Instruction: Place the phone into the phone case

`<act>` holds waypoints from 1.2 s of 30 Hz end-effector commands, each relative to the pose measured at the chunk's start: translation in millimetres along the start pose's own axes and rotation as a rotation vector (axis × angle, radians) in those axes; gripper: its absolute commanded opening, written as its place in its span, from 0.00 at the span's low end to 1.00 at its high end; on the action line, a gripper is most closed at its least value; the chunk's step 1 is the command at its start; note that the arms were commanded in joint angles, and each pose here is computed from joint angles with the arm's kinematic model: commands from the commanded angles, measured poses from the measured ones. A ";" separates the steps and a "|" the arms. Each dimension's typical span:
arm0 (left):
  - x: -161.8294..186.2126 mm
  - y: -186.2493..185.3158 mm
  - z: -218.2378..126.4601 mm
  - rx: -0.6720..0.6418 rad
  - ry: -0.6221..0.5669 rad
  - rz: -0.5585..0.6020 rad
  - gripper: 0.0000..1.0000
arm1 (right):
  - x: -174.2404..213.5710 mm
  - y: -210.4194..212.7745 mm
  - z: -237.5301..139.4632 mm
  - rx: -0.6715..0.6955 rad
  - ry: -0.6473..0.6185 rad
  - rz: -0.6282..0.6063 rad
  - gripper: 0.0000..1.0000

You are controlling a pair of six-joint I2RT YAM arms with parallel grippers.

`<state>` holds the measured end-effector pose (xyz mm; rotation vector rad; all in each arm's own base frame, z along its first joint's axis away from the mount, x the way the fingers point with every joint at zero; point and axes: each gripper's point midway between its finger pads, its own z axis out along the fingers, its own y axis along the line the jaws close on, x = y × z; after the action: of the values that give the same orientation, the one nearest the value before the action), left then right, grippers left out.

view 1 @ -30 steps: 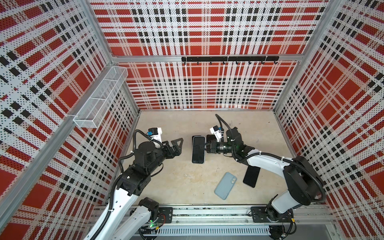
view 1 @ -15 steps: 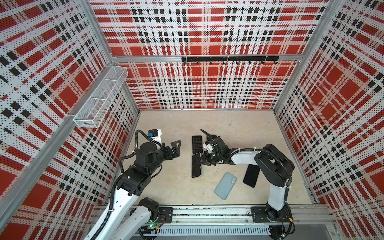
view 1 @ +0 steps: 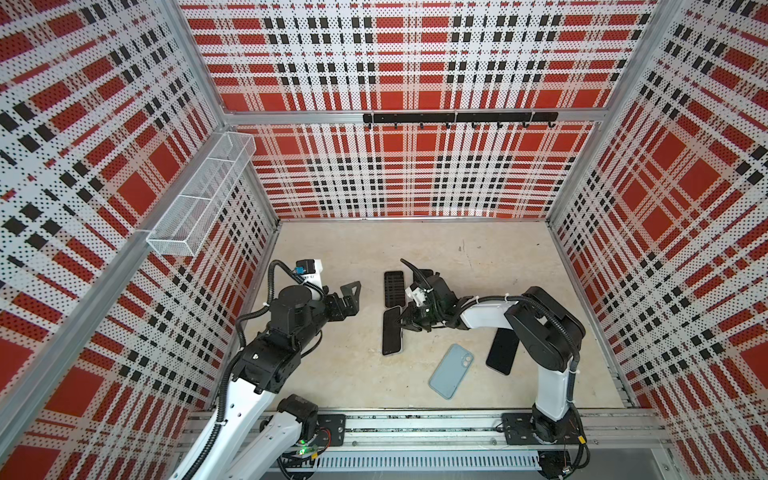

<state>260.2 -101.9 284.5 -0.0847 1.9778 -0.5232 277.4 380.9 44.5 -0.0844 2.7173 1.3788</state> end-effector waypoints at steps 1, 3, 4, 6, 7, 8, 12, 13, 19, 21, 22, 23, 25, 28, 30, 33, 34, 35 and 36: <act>-14.3 -2.2 -7.3 -0.002 -0.033 0.014 0.99 | -6.6 -10.1 1.6 0.056 -0.032 -0.037 0.19; -15.4 -3.2 -7.0 0.001 -0.034 0.014 0.99 | -5.9 -13.9 -1.8 0.076 -0.042 -0.043 0.23; -15.9 -3.8 -6.9 0.003 -0.034 0.015 0.99 | -6.1 -13.5 -4.1 0.082 -0.050 -0.053 0.27; -15.9 -5.1 -6.5 0.010 -0.033 0.021 0.99 | -8.2 -14.3 -9.7 0.107 -0.067 -0.069 0.39; -16.8 -6.6 -6.5 0.016 -0.033 0.023 1.00 | -10.1 -12.3 -13.2 0.116 -0.080 -0.082 0.42; -16.9 -6.7 -6.0 0.016 -0.032 0.026 0.99 | -12.7 -9.2 -17.7 0.123 -0.097 -0.098 0.45; -19.5 -3.4 -6.0 0.000 -0.037 0.007 1.00 | -23.0 0.3 -41.4 0.188 -0.167 -0.160 0.57; -19.9 -1.6 -5.1 -0.006 -0.040 -0.007 0.99 | -25.8 3.7 -49.2 0.207 -0.188 -0.179 0.57; -10.3 2.4 9.2 0.008 -0.032 -0.118 0.99 | -42.6 20.3 -127.7 0.384 -0.401 -0.304 0.59; -2.0 -5.0 16.4 0.048 0.019 -0.129 1.00 | -44.1 22.3 -159.6 0.455 -0.467 -0.338 0.59; 2.3 -8.6 20.2 0.067 0.048 -0.128 1.00 | -42.6 19.9 -174.0 0.492 -0.488 -0.346 0.59; 7.6 -13.5 23.4 0.088 0.078 -0.125 0.99 | -40.7 16.3 -188.0 0.529 -0.507 -0.350 0.60; 18.3 -23.0 29.7 0.118 0.127 -0.098 0.99 | -33.8 6.2 -215.6 0.595 -0.539 -0.345 0.60; 35.3 -47.3 38.5 0.162 0.189 -0.016 0.99 | -19.7 -17.3 -251.9 0.649 -0.584 -0.275 0.63; 48.7 -67.6 44.5 0.193 0.236 0.055 0.99 | -8.2 -36.0 -270.7 0.652 -0.613 -0.210 0.69; 76.1 -96.0 54.1 0.241 0.324 0.135 0.99 | 10.6 -61.4 -286.2 0.645 -0.639 -0.133 0.80; 89.0 -107.5 58.0 0.266 0.362 0.160 0.99 | 18.6 -70.4 -288.3 0.645 -0.639 -0.107 0.84; 100.9 -116.6 61.1 0.278 0.396 0.183 0.99 | 25.7 -78.5 -288.5 0.649 -0.635 -0.088 0.86; 113.7 -124.9 63.9 0.283 0.429 0.206 0.99 | 33.5 -88.1 -288.5 0.661 -0.629 -0.063 0.90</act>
<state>246.0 -244.0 212.7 0.3428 2.2895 -0.7329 254.8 109.5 161.4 0.2088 2.3574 0.3701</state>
